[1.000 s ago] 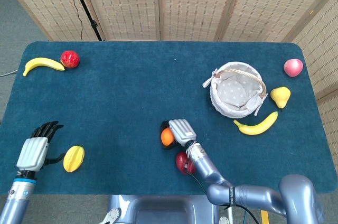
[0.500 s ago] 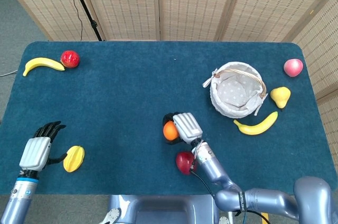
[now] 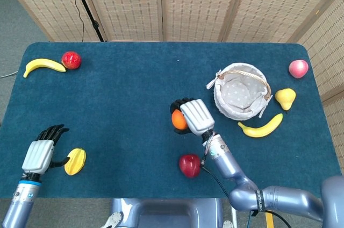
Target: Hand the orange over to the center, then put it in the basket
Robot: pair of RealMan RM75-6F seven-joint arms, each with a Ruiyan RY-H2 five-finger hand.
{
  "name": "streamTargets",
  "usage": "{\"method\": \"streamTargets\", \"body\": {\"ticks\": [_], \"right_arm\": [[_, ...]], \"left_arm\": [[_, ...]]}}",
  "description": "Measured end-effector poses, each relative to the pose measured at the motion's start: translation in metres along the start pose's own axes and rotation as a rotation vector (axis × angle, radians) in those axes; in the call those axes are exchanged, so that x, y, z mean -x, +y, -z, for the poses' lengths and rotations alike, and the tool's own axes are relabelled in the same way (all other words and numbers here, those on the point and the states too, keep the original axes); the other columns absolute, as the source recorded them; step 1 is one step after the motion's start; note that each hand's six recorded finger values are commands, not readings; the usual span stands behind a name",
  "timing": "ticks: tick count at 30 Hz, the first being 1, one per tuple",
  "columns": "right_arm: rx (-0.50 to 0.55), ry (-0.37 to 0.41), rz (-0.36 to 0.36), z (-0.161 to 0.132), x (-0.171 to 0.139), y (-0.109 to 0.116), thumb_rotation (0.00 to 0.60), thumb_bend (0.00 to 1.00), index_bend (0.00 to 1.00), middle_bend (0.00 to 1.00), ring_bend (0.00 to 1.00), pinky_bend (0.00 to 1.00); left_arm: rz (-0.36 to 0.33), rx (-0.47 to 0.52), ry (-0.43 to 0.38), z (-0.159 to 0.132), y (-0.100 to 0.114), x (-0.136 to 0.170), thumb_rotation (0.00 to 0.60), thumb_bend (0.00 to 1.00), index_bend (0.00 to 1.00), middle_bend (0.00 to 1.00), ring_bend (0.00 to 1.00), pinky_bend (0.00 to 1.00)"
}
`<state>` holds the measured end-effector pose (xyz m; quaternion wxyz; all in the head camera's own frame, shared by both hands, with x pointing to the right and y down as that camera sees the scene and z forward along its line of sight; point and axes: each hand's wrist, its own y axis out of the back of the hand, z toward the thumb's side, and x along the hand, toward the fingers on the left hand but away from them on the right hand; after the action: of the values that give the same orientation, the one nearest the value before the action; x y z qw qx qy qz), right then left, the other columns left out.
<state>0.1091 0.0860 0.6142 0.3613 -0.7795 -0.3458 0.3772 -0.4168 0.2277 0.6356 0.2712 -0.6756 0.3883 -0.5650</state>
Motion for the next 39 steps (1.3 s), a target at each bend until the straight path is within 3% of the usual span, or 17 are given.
{"method": "streamTargets", "body": {"ticks": [10, 22, 29, 39], "right_arm": [[-0.126, -0.042, 0.012, 0.029, 0.014, 0.026, 0.600, 0.20, 0.71, 0.61, 0.63, 0.70], [-0.332, -0.074, 0.004, 0.071, 0.010, 0.031, 0.600, 0.20, 0.71, 0.61, 0.63, 0.70], [-0.390, -0.095, -0.007, 0.090, 0.006, 0.032, 0.600, 0.20, 0.72, 0.61, 0.63, 0.70], [-0.443, -0.131, 0.020, 0.112, 0.004, 0.056, 0.600, 0.20, 0.72, 0.61, 0.63, 0.70]], "left_arm": [[0.007, -0.001, 0.002, 0.000, -0.002, 0.000, 0.600, 0.15, 0.22, 0.15, 0.10, 0.15], [0.011, 0.001, 0.006, 0.002, -0.002, 0.000, 0.600, 0.15, 0.22, 0.15, 0.10, 0.15], [0.013, 0.001, 0.006, 0.002, -0.002, 0.000, 0.600, 0.15, 0.22, 0.15, 0.10, 0.15], [0.020, 0.002, 0.005, 0.001, -0.004, -0.001, 0.600, 0.15, 0.22, 0.15, 0.10, 0.15]]}}
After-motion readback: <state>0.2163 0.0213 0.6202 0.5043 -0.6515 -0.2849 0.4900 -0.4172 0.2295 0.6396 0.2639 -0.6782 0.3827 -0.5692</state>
